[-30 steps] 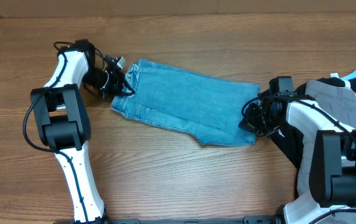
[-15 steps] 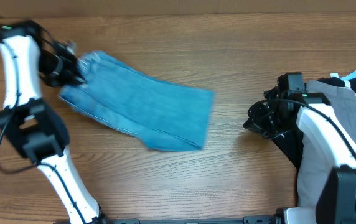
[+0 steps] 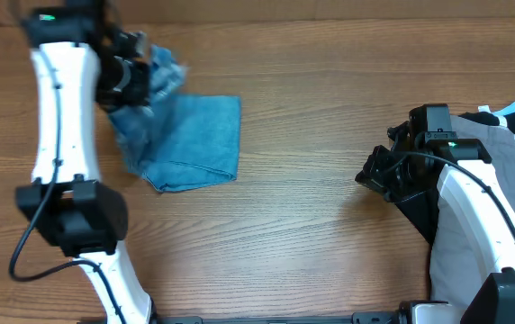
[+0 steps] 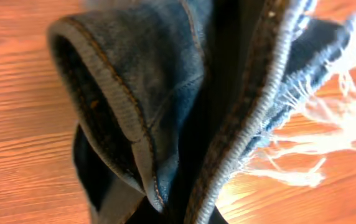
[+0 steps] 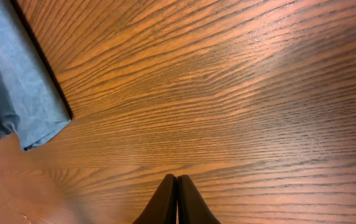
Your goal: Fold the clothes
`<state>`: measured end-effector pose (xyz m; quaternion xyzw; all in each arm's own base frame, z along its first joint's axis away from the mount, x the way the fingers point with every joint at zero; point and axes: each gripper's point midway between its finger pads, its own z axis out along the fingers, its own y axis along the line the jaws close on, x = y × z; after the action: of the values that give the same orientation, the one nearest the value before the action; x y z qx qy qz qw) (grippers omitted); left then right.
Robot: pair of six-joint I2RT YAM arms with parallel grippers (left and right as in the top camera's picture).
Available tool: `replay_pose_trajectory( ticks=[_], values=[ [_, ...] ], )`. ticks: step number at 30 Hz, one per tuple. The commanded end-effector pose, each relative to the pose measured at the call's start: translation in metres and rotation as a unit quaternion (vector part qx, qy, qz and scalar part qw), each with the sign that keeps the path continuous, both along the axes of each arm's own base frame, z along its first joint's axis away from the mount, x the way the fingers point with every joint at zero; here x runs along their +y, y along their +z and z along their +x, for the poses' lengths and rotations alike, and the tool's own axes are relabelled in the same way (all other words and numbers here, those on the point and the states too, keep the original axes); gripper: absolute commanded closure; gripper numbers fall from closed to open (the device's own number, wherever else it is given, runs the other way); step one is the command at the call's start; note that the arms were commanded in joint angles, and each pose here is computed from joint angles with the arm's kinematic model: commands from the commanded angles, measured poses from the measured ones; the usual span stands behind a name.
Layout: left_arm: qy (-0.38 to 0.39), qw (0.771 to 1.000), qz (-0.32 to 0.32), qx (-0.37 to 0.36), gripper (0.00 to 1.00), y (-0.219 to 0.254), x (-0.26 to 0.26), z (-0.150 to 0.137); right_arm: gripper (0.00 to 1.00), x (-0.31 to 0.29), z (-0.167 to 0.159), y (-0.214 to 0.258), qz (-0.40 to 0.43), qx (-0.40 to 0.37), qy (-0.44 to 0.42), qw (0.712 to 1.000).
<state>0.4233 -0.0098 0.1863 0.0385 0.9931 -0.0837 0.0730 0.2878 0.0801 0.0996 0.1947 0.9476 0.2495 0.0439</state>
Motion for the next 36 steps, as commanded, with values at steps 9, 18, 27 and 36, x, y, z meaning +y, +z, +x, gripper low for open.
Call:
replay_pose_trajectory(
  ticks=[9,18,27,36],
  values=[
    [0.016,0.996,0.051,0.078,0.79,-0.097,-0.077,-0.023,0.94,-0.002,0.008,0.012,-0.005,-0.029,0.009,1.000],
    [0.043,0.992,0.079,0.090,0.42,-0.106,-0.092,-0.035,0.94,-0.001,0.007,0.012,-0.005,-0.029,0.011,1.000],
    [0.087,0.992,0.068,0.065,0.38,-0.046,-0.051,-0.016,0.89,0.036,0.008,0.026,0.049,-0.082,0.107,0.990],
    [0.098,0.992,0.041,0.067,0.83,-0.052,-0.033,-0.010,0.77,0.108,0.029,0.061,0.125,-0.181,0.168,0.961]
  ],
)
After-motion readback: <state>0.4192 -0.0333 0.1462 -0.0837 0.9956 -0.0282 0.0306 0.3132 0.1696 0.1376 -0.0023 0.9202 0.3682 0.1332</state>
